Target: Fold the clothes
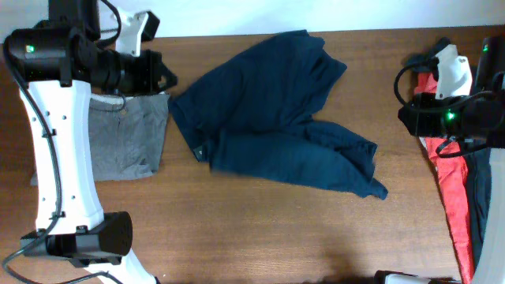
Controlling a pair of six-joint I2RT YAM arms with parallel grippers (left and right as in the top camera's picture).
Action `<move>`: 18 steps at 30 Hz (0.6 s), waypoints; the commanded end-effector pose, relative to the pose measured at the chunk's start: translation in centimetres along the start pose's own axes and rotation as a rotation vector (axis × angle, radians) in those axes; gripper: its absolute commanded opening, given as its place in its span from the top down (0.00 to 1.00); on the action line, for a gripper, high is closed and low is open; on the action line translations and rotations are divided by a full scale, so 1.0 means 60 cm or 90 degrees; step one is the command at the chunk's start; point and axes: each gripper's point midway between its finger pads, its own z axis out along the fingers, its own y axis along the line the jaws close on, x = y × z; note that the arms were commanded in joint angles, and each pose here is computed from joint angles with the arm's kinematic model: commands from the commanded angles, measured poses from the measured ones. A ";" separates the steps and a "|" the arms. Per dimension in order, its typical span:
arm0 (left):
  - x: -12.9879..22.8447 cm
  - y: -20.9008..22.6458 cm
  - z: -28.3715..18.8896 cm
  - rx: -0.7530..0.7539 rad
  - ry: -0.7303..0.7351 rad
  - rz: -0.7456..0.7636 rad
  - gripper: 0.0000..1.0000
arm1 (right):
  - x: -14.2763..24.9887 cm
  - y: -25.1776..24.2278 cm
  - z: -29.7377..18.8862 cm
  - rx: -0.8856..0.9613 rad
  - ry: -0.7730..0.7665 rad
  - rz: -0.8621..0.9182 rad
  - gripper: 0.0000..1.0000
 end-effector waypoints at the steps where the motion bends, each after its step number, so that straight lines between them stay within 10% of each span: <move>1: 0.010 0.028 -0.019 -0.085 0.001 0.024 0.89 | -0.002 -0.001 -0.006 0.001 -0.005 -0.014 0.71; 4: 0.012 0.028 -0.019 -0.088 0.007 0.056 0.68 | -0.005 -0.002 -0.005 0.002 -0.009 -0.015 0.57; 6: 0.013 0.030 -0.018 -0.089 0.012 0.068 0.36 | -0.011 -0.004 -0.001 0.002 -0.012 -0.016 0.45; 11: 0.028 0.022 0.018 -0.074 0.053 0.073 0.32 | -0.023 -0.016 0.037 0.000 0.018 0.000 0.27; 18: 0.077 0.008 0.134 -0.039 0.156 0.092 0.32 | -0.017 -0.056 0.165 -0.007 0.158 0.071 0.30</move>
